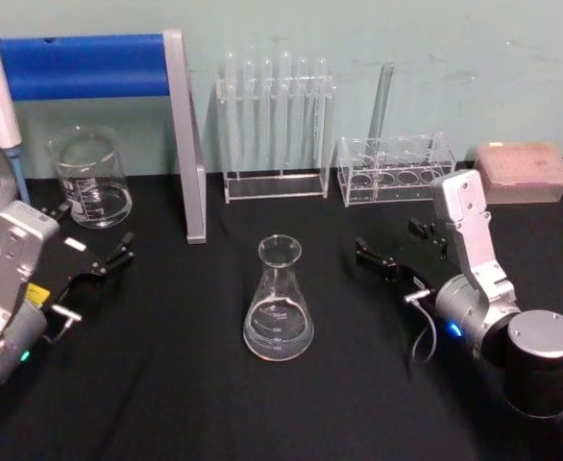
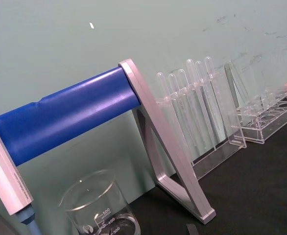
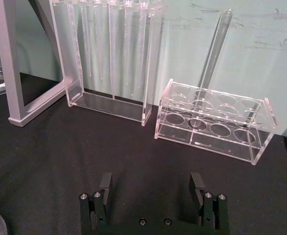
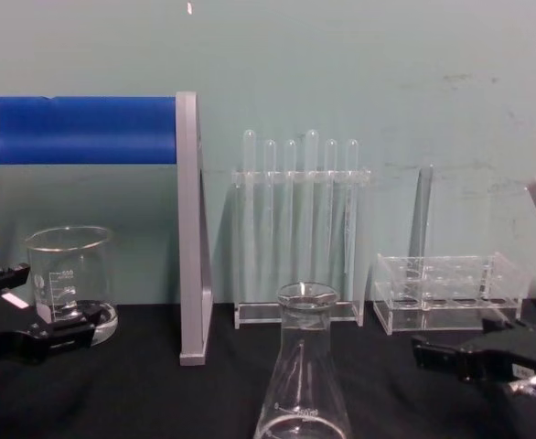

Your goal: Grasp the erlenmeyer flask with one hand, shake it three times, then place it back.

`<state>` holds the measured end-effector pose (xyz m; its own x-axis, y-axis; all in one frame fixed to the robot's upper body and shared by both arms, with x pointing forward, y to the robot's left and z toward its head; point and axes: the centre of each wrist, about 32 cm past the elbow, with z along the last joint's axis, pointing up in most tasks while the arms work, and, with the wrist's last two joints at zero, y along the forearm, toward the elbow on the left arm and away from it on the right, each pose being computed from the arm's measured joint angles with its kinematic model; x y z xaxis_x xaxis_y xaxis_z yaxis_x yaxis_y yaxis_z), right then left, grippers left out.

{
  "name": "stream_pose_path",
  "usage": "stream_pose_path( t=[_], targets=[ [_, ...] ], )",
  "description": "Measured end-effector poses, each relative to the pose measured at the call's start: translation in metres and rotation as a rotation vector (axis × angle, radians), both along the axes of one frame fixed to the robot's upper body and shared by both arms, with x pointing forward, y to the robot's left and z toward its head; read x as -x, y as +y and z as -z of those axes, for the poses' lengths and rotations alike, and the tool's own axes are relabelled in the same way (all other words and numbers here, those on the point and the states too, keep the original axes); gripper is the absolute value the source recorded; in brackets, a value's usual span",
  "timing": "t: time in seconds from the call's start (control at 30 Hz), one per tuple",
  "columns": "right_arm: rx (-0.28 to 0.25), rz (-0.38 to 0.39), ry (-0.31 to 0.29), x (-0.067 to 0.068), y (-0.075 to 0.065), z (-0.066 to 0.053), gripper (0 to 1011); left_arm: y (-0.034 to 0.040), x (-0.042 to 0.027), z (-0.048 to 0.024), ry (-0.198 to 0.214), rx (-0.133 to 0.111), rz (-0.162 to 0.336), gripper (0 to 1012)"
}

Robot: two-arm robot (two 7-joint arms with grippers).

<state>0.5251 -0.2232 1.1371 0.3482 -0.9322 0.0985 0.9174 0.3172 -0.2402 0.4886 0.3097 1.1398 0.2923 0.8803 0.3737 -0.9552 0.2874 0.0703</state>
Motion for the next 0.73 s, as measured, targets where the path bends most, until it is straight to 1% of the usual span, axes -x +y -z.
stream_pose_path(
  t=[0.73],
  targets=[
    [0.001,0.004,-0.004,0.0003,0.001,0.0004,1003,0.0,0.0,0.0,0.0,0.0,0.0,1001]
  ],
)
